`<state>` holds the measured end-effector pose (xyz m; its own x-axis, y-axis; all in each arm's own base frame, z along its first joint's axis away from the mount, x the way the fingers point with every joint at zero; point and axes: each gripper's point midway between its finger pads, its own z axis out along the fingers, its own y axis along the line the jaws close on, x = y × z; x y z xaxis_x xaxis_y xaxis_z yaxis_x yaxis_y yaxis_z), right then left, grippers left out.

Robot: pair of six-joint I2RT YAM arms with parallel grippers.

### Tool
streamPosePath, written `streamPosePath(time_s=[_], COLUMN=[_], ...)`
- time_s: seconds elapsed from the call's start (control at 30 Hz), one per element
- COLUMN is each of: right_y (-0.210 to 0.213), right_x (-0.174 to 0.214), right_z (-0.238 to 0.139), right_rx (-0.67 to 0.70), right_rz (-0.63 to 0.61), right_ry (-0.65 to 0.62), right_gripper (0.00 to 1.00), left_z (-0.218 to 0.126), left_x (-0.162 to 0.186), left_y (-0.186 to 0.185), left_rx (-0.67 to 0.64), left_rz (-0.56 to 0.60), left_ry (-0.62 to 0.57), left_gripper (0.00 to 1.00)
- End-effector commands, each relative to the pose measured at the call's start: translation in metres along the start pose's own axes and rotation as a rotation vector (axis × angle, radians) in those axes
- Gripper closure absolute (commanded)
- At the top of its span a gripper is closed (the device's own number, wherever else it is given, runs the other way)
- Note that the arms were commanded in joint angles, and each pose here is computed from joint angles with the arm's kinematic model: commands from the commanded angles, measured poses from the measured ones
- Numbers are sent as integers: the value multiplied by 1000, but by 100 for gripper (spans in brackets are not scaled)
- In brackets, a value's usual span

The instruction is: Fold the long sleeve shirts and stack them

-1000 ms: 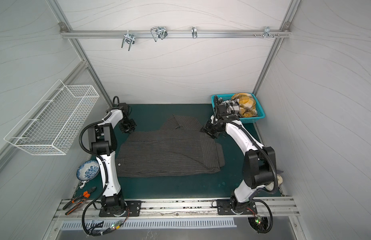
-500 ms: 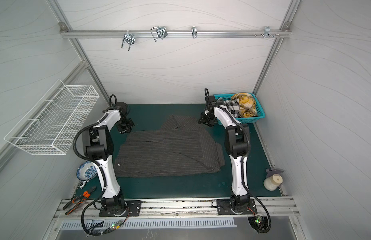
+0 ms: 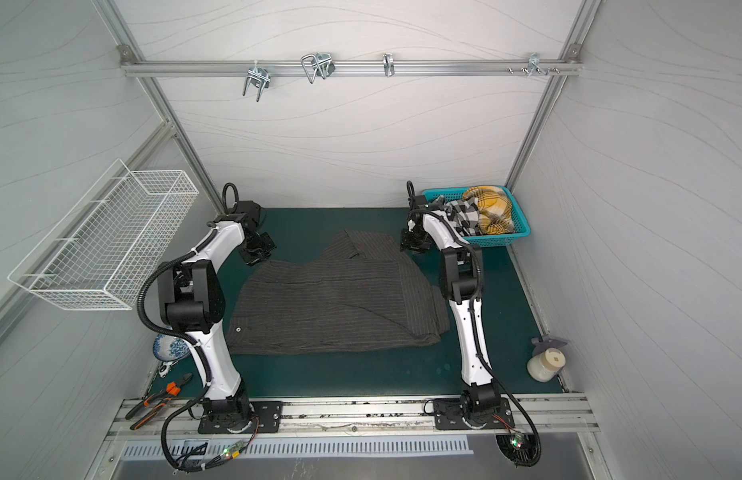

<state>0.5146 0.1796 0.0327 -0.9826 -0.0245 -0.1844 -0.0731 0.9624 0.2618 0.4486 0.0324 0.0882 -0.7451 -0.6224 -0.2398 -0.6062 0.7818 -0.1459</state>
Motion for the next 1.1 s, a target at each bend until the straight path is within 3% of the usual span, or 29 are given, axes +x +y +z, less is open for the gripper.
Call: streamPosePath(time_s=[0.0, 0.23, 0.53, 0.67, 0.83, 1.07], right_y=[-2, -1, 3, 12, 36, 51], right_x=[23, 30, 23, 14, 7, 41], right_z=[19, 26, 19, -4, -71, -135], right_rx=[39, 48, 47, 26, -61, -151], right_rz=[-42, -51, -79, -94, -93, -42], right_ry=[89, 109, 76, 30, -100, -178], right_gripper=[52, 69, 100, 100, 100, 100], left_z=[4, 6, 14, 18, 4, -19], left_x=[-8, -7, -4, -14, -32, -20], left_y=[0, 8, 10, 10, 22, 12], left_rx=[-2, -8, -10, 40, 121, 266], left_rz=[-15, -37, -36, -69, -182, -209], left_ry=[-14, -12, -5, -1, -21, -19], left_gripper=[100, 100, 100, 100, 100, 100])
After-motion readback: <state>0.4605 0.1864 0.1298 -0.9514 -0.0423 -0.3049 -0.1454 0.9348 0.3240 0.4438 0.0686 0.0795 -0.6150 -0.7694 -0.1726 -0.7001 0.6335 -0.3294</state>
